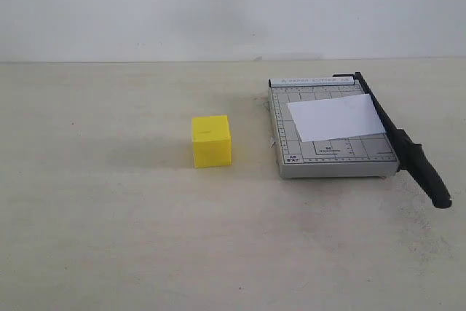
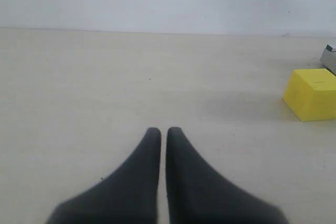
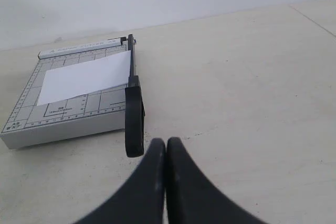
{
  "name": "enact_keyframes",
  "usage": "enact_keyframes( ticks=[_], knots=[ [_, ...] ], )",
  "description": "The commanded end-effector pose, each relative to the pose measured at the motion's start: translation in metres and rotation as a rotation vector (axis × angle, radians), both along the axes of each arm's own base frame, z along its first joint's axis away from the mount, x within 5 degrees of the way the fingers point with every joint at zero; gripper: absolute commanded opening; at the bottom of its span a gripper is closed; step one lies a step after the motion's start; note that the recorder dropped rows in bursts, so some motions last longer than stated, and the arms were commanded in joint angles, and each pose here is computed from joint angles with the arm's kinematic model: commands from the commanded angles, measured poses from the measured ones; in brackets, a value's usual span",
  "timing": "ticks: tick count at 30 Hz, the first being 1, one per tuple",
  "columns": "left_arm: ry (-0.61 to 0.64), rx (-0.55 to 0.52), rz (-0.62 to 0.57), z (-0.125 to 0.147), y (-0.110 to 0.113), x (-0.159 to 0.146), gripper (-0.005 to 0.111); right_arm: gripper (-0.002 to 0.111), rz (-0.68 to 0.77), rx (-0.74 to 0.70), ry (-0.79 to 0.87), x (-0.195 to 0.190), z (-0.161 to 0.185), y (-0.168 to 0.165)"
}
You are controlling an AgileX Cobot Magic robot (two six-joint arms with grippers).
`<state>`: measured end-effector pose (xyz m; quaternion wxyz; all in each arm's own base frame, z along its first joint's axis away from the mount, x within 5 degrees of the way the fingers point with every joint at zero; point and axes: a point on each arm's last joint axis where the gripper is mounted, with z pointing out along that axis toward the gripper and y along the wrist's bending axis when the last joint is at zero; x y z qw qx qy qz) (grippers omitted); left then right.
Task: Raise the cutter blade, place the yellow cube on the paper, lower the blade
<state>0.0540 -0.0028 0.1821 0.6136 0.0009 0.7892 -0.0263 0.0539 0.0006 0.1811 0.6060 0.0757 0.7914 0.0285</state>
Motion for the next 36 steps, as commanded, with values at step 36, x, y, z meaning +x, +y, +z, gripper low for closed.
enact_keyframes(
  ticks=[36],
  knots=[
    [-0.024, -0.008, -0.041, 0.003, -0.002, 0.0, 0.005, 0.0, -0.101, 0.333, -0.27, 0.01, 0.041, -0.006]
  ],
)
